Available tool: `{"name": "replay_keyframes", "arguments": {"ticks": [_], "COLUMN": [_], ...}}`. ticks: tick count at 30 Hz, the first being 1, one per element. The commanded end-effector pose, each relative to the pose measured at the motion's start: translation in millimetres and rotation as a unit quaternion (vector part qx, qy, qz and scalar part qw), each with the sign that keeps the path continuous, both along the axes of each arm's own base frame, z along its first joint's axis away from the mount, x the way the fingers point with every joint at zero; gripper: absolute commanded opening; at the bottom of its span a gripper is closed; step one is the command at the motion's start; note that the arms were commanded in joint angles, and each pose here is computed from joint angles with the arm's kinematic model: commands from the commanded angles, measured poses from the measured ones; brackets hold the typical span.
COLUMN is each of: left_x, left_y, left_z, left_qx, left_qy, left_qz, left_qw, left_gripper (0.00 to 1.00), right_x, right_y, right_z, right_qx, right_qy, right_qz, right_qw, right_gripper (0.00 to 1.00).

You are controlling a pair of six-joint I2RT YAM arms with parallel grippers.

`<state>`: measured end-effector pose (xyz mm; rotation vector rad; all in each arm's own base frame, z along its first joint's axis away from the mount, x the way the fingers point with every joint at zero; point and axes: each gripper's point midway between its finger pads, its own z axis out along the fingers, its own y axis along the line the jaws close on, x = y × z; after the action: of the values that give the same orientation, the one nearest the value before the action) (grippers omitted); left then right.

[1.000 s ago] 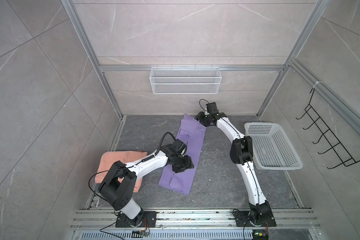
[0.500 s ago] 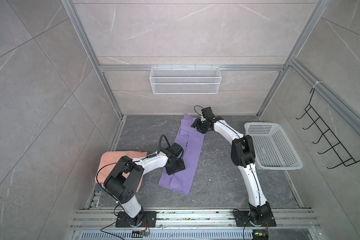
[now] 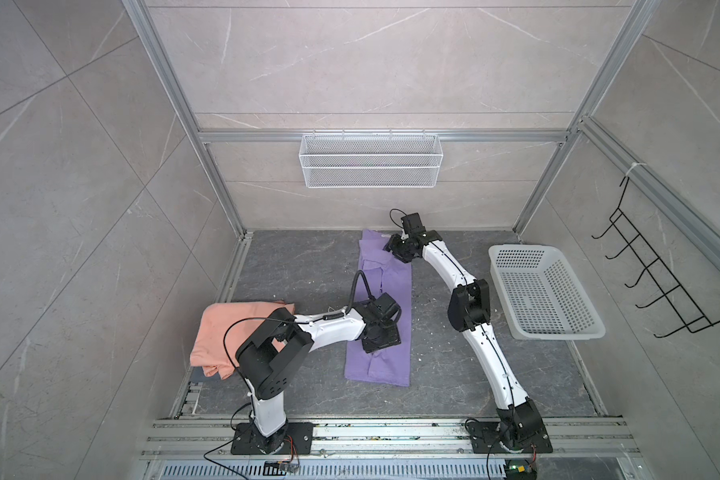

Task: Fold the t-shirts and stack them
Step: 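Rotate the lavender strip to lie pointing toward the robot with both grippers, then move both grippers to the strip's near end and grasp its corners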

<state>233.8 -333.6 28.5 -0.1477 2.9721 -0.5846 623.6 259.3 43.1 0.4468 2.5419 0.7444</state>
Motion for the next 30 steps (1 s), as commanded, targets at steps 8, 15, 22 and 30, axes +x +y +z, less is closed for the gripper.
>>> {"name": "replay_keyframes", "arguments": {"ticks": [8, 15, 22, 30], "left_x": [-16, -20, -44, -70], "left_y": [-14, 16, 106, 131], "left_z": [28, 93, 88, 68], "left_qx": [-0.010, -0.024, -0.012, -0.068], "left_qy": [0.021, -0.049, -0.035, 0.002], "left_qz": [-0.085, -0.102, -0.006, 0.013], "left_qw": [0.996, 0.993, 0.999, 0.998], "left_gripper": [0.68, 0.69, 0.67, 0.65], "right_x": [8, -55, -212, -385], "right_y": [-20, -23, -64, -89], "right_z": [77, 168, 157, 98], "right_qx": [-0.008, -0.092, -0.094, -0.034], "right_qy": [-0.095, -0.123, -0.012, 0.058], "right_qz": [0.060, 0.089, 0.010, -0.025], "right_qw": [0.994, 0.984, 0.995, 0.997], "right_gripper": [0.60, 0.59, 0.60, 0.61]}}
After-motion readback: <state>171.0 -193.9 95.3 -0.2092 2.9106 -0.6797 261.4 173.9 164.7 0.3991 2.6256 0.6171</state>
